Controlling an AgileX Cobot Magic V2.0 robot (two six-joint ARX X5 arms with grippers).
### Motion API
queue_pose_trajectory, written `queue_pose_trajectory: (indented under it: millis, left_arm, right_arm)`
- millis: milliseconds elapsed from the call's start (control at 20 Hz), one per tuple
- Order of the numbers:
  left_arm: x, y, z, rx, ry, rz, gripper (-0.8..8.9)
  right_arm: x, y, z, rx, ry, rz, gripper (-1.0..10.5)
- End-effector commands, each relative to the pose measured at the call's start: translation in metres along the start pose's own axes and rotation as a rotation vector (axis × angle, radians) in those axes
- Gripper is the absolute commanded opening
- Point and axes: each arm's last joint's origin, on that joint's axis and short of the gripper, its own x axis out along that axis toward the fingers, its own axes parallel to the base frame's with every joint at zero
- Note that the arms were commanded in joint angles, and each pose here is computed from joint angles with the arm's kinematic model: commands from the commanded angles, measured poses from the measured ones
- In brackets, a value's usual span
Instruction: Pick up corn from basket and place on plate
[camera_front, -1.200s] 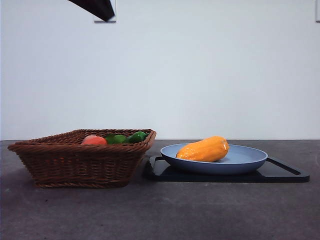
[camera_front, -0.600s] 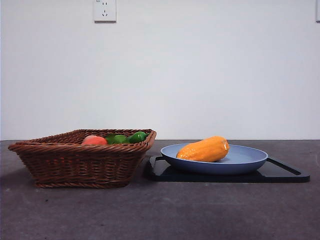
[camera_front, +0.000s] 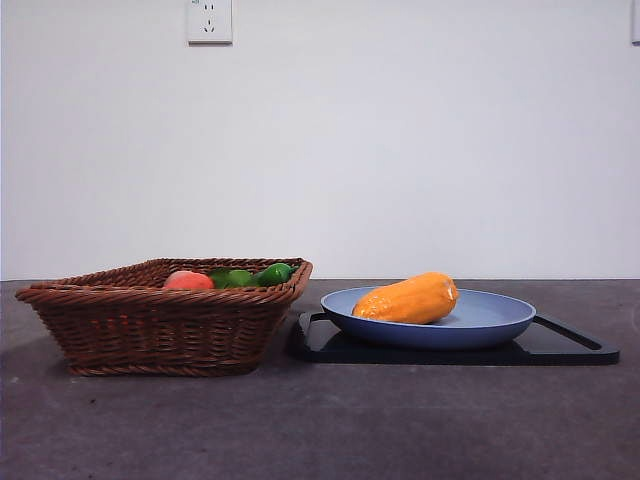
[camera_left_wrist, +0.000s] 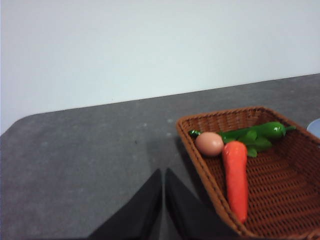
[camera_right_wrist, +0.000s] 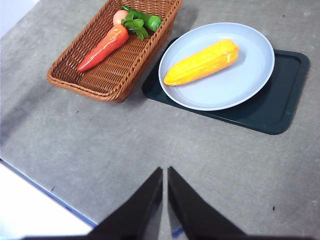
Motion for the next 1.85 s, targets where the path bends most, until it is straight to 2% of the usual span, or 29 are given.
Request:
queue_pose_trajectory:
  millis: [50,450,1300,1350,1400,1550,1650,1850]
  left_arm:
    - [0.002,0.000,-0.010,-0.012,0.005,0.008,0.08]
    - [0.006,-0.003,-0.043,-0.080,0.171,-0.003,0.08]
    - [0.006,-0.003,-0.041,-0.078,0.150,-0.003,0.08]
    - [0.006,-0.003,-0.041,-0.078,0.150,-0.003,0.08]
    - [0.006,-0.003,-0.041,-0.078,0.150,-0.003,0.08]
    - [0.006,-0.003,-0.041,-0.078,0.150,-0.003,0.08]
    - [0.006,-0.003,-0.041,-0.078,0.150,-0.003,0.08]
    - [0.006,-0.003,-0.041,-0.078,0.150,-0.003,0.08]
  right_arm:
    - [0.000,0.001,0.002,0.005,-0.010,0.002,0.0]
    - [0.000,0.001,0.002,0.005,-0.010,0.002,0.0]
    - [0.000,0.001,0.002,0.005,-0.010,0.002,0.0]
    - [0.000,0.001,0.002,0.002,-0.010,0.003,0.0]
    - [0.000,0.001,0.003,-0.037,-0.027,-0.007,0.0]
    - [-0.009,-0.003,0.012,-0.117,-0.234,-0.156,0.0]
    - [-0.012,-0.008,0.013,-0.129,-0.400,-0.214,0.0]
    - [0.010,-0.031,-0.013,-0.148,-0.621,-0.330,0.0]
